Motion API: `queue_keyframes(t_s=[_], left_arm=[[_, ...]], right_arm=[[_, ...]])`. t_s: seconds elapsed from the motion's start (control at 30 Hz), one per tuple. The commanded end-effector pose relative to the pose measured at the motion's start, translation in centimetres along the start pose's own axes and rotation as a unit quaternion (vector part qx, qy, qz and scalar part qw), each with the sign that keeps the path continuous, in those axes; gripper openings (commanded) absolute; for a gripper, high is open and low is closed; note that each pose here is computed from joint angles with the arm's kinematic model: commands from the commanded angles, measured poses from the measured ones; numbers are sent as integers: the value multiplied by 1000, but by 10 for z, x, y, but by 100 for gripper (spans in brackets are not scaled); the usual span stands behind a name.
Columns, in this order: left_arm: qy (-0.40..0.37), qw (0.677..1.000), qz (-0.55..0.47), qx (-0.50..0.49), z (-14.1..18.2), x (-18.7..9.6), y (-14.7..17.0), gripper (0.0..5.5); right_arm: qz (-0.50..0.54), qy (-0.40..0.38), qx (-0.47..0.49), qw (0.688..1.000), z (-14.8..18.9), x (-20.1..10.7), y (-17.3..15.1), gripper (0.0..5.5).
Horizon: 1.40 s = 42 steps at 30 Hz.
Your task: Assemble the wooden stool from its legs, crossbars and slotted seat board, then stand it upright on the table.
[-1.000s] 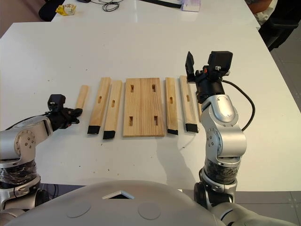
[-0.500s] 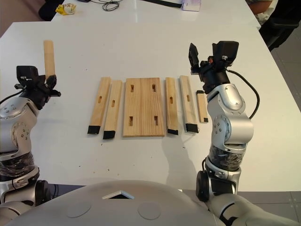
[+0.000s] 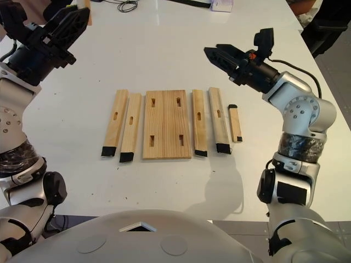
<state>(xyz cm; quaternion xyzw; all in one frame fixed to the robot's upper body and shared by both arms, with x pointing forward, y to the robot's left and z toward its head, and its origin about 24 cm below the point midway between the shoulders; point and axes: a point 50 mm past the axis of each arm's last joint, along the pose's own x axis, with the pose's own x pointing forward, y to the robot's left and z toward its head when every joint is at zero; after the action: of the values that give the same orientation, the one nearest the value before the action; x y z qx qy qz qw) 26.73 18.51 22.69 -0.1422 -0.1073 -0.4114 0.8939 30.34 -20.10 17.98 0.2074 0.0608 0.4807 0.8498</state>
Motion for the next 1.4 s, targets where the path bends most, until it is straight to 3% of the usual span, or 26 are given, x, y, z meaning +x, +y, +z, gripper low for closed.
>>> queue_keyframes(t_s=[0.03, 0.4, 0.63, 1.17, 1.4], left_arm=[[49, 991, -118, -47, -16, 5, -25, 136], [79, 981, -159, -75, -37, 9, -43, 136], [96, 973, -185, -100, -45, 12, -53, 136], [131, 967, -191, -110, -59, 8, -56, 136], [122, 968, -190, -108, -57, 11, -58, 136]], right_arm=[[124, 0, 4, 992, 35, 16, 23, 379], [246, 47, 14, 968, 46, 37, 53, 379], [267, 77, 10, 960, 37, 56, 56, 379], [305, 106, -3, 946, 43, 60, 64, 379], [305, 119, -13, 945, 42, 59, 62, 272]])
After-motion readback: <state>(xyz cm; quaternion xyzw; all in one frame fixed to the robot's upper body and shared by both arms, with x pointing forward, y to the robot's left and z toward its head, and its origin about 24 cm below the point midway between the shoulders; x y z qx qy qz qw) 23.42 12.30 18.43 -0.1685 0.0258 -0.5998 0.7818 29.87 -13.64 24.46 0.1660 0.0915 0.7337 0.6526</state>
